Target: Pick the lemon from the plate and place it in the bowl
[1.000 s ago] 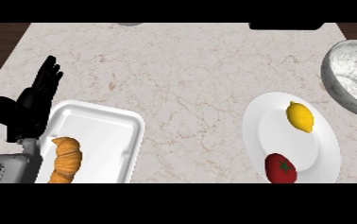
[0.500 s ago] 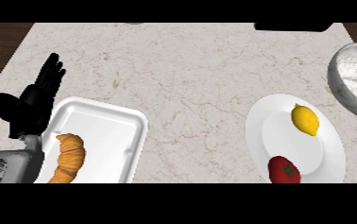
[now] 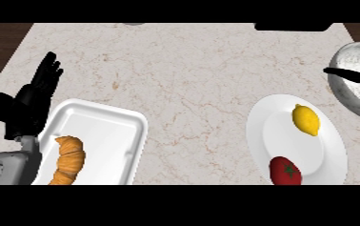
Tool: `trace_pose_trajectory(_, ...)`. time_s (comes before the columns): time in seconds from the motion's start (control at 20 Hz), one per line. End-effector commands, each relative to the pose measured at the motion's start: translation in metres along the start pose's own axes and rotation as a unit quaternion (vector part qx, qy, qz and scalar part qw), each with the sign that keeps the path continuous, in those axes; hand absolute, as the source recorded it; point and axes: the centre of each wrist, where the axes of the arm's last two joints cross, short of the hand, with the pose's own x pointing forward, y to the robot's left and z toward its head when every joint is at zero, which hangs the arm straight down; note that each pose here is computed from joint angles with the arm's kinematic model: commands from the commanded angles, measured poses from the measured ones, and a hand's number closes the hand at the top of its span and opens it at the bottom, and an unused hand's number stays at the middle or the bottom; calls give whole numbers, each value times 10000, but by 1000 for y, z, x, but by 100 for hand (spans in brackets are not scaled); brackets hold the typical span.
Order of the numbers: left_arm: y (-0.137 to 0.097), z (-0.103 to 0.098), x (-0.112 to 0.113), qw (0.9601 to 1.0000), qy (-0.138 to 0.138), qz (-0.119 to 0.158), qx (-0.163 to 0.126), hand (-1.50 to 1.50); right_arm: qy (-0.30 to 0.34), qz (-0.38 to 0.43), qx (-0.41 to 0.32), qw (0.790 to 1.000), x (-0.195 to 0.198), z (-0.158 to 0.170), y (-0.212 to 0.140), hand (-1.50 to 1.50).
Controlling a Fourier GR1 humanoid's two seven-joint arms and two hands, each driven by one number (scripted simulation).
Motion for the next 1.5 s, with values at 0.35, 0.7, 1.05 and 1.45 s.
trace_pose_trajectory(0.35, 2, 0, -4, 10000, 34, -51, 45, 0, 63, 805, -526, 9954, 10, -30, 17, -150)
trace_pose_trajectory(0.7, 8, 9, -9, 10000, -49, -28, 79, 0, 34, 612, -371, 9974, -9, -50, 50, -150)
trace_pose_trajectory(1.05, 11, 16, -18, 10000, 57, 48, 20, 0, 326, 696, -34, 9970, 1, -56, 67, -150)
trace_pose_trajectory(1.45, 0, 10, -12, 10000, 5, -23, 28, 0, 227, 587, -208, 9978, -14, -65, 76, -150)
